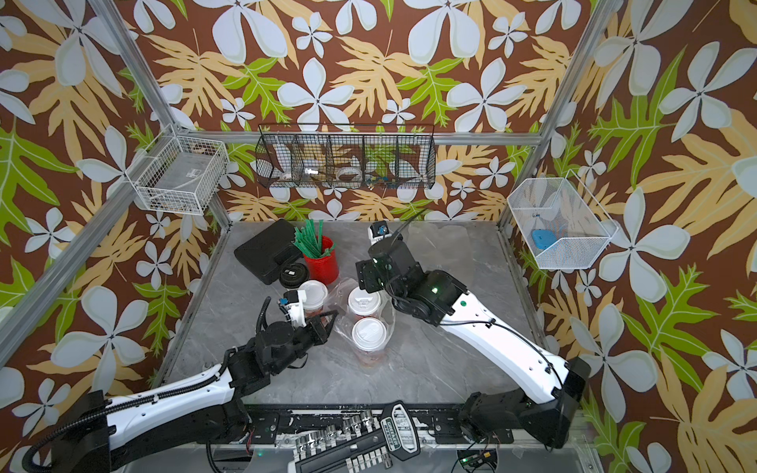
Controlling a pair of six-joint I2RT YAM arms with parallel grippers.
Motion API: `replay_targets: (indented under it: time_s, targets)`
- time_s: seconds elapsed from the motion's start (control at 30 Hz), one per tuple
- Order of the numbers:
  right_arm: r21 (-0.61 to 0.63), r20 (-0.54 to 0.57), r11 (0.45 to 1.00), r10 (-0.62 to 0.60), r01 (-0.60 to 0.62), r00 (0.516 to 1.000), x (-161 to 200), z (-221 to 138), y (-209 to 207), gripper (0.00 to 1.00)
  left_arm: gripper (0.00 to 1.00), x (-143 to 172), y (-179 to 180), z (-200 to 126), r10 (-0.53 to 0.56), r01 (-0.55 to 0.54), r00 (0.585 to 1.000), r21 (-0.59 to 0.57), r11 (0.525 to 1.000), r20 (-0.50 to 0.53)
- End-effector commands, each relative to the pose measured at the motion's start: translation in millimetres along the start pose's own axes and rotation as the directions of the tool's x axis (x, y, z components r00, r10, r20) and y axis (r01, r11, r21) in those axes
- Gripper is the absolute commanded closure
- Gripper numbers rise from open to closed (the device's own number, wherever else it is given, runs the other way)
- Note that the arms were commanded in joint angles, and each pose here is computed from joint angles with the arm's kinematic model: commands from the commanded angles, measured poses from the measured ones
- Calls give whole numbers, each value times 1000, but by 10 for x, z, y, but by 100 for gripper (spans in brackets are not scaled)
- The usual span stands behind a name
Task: Pack milk tea into plastic carrier bags
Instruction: Adjust the plastic carrier bag at the center of the board, then pick up the straw from the container.
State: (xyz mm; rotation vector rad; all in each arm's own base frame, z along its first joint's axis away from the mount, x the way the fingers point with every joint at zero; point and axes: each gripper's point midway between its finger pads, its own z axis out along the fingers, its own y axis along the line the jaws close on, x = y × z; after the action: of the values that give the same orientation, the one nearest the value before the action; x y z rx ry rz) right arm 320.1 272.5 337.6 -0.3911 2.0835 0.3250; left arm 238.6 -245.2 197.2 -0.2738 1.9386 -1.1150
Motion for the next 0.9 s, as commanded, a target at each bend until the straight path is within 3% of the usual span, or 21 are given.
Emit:
replay_targets:
  time_s: [0.0,0.13,0.27,0.67,0.87]
  targets:
    - [-153,-4,985,-80,79,997,-166,192,363,29,100,-17,-42,-2,-16,16,1000,24,1000,6]
    - [-298,-96,951,-115,81,989,-131,544,750,37,100,-8,-15,-16,-20,20,1000,22,1000,7]
    - [-332,-163,940,-134,74,977,-16,845,908,43,100,-13,2,-34,-20,20,1000,21,1000,13]
    - [-254,-253,967,-73,6,965,155,1379,877,47,100,-27,-17,-61,-23,22,1000,35,999,18]
    - [-235,-229,972,-61,6,971,79,1338,824,49,100,-33,-35,-60,-24,23,1000,44,999,20]
